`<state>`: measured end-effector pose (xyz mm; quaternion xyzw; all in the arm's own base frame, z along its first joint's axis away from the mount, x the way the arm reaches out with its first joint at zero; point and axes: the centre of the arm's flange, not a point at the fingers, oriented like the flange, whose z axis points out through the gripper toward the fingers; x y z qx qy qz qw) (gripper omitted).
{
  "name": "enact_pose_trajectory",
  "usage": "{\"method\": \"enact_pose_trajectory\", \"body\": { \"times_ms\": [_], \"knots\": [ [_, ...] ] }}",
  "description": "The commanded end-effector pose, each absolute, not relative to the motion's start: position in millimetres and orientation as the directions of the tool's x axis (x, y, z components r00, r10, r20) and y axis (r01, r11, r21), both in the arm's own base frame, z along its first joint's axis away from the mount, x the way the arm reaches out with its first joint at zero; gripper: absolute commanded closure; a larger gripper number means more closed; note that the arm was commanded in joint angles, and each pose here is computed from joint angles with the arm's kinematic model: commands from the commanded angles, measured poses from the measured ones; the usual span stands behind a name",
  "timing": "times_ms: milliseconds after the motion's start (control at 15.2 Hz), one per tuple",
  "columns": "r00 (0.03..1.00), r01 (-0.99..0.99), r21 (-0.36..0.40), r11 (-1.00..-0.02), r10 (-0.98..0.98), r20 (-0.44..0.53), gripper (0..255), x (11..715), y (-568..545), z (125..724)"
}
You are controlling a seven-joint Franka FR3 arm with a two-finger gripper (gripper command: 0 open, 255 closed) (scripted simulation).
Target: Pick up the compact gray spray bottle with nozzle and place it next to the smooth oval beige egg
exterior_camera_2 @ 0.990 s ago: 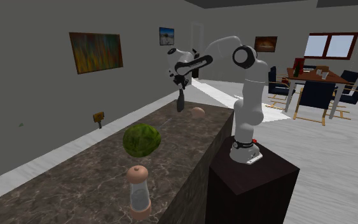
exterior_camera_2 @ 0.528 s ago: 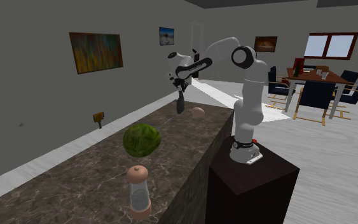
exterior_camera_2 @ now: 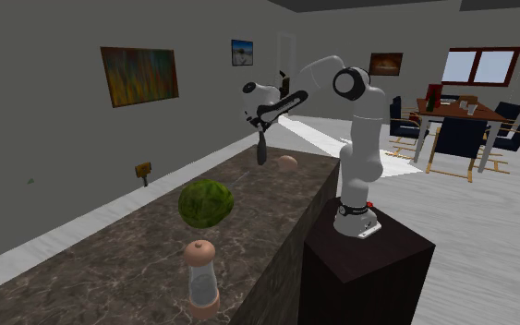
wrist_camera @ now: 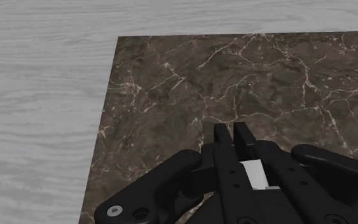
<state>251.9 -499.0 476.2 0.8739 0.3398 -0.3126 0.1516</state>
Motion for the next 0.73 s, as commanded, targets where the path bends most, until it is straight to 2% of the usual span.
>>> {"method": "enact_pose_trajectory", "body": {
  "times_ms": [0,528,594,660],
  "knots": [
    [0.675,0.617,0.001,-0.787,0.528,-0.516,255,250.6,-483.5,429.4],
    [0.675,0.617,0.001,-0.787,0.528,-0.516,255,250.6,-483.5,429.4],
    [0.672,0.619,0.000,-0.785,0.530,-0.516,0,258.9,-485.6,434.5],
    [0.670,0.622,-0.006,-0.783,0.536,-0.514,0,261.3,-477.1,438.7]
  ]
}}
